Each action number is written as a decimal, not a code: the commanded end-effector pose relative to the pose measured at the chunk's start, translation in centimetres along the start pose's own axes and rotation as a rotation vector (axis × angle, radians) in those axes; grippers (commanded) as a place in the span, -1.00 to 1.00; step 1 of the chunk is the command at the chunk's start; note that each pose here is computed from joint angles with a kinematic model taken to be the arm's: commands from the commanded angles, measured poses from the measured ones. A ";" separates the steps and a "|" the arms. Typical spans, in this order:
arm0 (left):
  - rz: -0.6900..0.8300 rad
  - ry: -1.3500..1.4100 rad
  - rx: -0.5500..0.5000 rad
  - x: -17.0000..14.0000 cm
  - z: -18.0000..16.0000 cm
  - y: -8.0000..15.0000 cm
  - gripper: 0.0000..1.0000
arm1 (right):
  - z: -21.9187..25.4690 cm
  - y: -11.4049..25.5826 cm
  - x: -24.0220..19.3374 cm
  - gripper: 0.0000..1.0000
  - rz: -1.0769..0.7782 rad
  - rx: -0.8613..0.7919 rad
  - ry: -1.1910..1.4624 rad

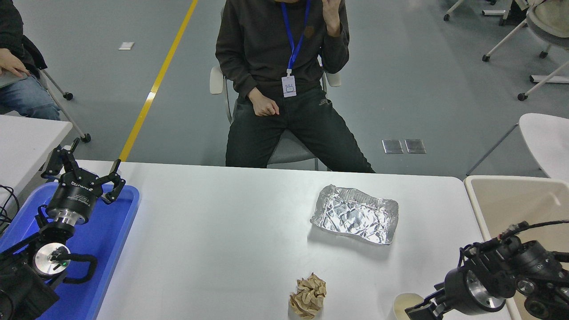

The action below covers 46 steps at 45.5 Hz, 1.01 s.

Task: Clean the table surface

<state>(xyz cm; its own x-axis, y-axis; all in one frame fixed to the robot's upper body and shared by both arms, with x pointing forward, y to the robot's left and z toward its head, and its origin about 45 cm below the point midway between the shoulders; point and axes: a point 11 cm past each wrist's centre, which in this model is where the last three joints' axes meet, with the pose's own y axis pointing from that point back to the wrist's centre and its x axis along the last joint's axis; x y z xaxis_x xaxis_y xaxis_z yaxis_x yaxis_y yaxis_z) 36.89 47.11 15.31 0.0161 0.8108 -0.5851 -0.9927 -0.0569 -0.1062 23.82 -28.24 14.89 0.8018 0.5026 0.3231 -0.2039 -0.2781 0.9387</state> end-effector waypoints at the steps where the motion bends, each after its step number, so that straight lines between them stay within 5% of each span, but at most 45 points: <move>1: 0.000 0.000 0.000 0.0 0.0 0.0 1.00 | -0.3 -0.2 -0.1 0.25 -0.002 0.019 0.056; 6: 0.000 0.000 0.000 0.0 0.0 0.0 1.00 | -0.1 -0.2 -0.2 -0.12 -0.003 0.007 0.076; 8: -0.001 -0.001 0.001 0.0 0.0 0.0 1.00 | 0.0 -0.3 -0.4 -0.43 -0.012 0.003 0.076; 17: -0.001 -0.001 0.001 0.0 0.0 0.0 1.00 | 0.7 -0.1 -0.8 -0.98 -0.022 -0.014 0.066; 46: 0.000 0.000 0.000 0.0 0.0 0.0 1.00 | 2.4 3.0 0.7 -1.00 0.030 -0.022 -0.038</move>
<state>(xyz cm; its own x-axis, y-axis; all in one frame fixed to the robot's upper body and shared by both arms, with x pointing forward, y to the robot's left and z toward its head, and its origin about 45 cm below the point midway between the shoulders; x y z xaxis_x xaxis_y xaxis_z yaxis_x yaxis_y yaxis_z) 36.89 47.11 15.32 0.0163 0.8106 -0.5853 -0.9927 -0.0568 -0.1063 24.27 -30.15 15.68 0.7885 0.5233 0.3232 -0.2196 -0.2513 0.9427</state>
